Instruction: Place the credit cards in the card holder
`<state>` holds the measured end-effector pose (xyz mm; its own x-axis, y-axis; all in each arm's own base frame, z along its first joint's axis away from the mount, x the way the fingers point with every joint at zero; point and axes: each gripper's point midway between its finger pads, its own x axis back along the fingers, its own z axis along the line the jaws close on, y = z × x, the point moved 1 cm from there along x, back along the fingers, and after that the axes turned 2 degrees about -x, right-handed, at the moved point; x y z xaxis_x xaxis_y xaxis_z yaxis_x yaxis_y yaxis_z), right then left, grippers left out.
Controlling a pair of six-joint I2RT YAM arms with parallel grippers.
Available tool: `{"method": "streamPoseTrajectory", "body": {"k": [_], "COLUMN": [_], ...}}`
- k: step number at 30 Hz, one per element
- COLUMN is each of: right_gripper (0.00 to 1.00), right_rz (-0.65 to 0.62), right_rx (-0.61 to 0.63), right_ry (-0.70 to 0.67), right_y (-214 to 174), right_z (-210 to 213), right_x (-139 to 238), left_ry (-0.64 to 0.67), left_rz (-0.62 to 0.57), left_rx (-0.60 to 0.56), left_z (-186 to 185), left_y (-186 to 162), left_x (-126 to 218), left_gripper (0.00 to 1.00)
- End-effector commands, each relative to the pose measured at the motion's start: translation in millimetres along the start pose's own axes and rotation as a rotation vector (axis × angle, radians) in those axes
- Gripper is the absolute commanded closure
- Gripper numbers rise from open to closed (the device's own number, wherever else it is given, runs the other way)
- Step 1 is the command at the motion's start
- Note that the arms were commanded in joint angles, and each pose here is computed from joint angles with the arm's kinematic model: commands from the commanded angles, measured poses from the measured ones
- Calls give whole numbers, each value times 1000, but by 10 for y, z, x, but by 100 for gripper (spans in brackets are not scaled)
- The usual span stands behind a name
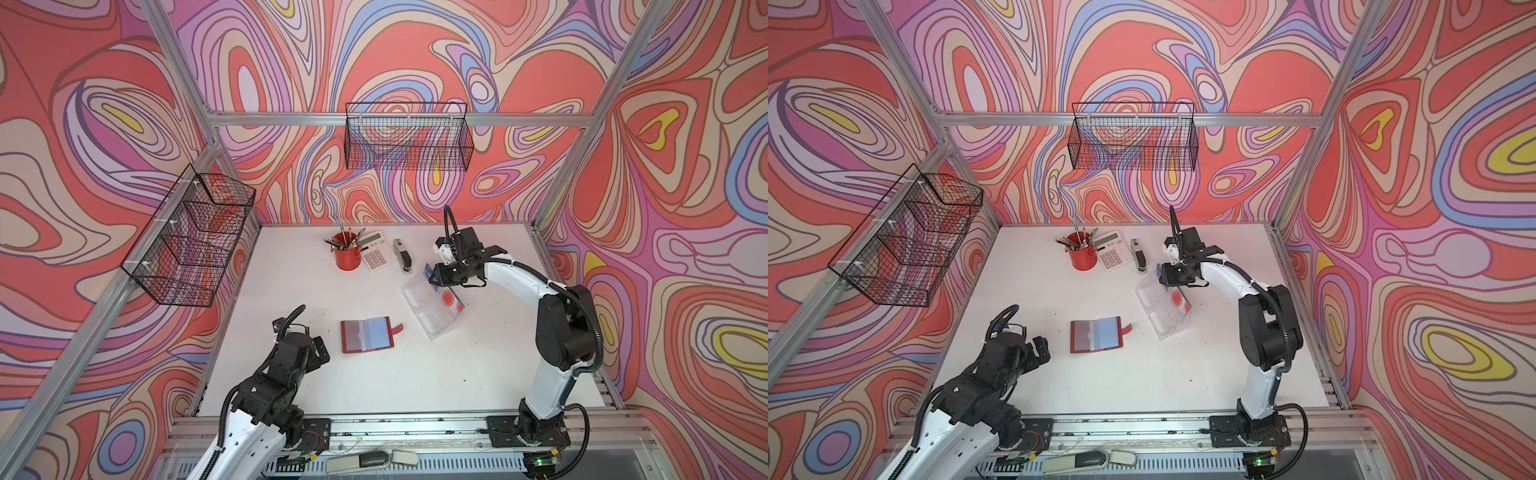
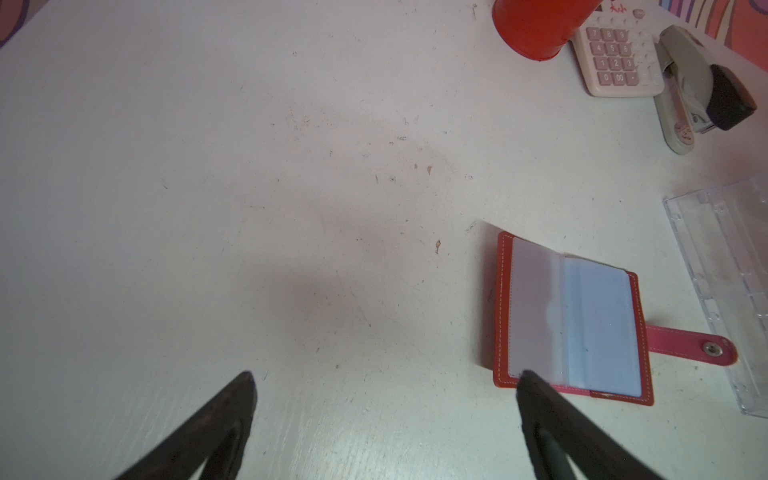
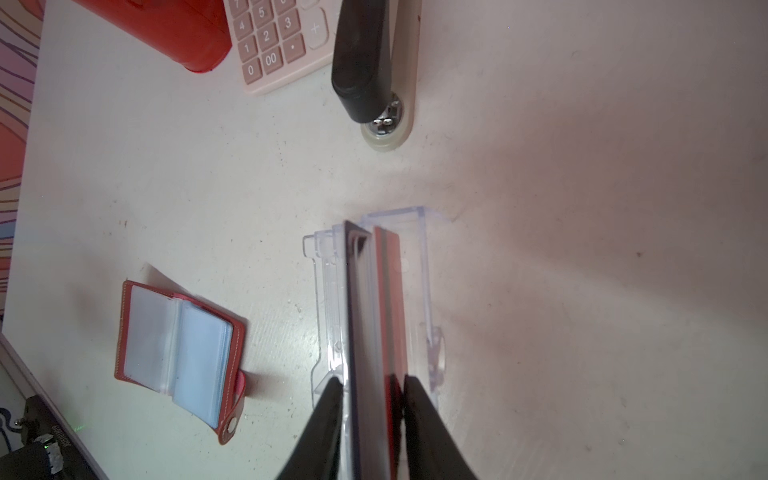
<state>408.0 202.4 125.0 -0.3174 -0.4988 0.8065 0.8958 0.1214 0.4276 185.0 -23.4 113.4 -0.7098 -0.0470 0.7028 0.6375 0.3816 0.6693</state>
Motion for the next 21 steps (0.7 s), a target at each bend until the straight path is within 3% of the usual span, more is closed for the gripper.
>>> {"method": "streamPoseTrajectory", "body": {"k": [1, 21], "right_gripper": [73, 76], "right_rz": [-33, -77], "right_rx": [29, 19], "right_ry": [72, 129], "right_y": [60, 123], "right_z": [183, 211], "right_x": [106, 285], "left_ry": [14, 13], "left_rz": [-22, -25], "left_rx": [10, 11], "left_z": [12, 10], "left_y": [68, 74], "left_x": [22, 25], "left_gripper": [0, 0]}}
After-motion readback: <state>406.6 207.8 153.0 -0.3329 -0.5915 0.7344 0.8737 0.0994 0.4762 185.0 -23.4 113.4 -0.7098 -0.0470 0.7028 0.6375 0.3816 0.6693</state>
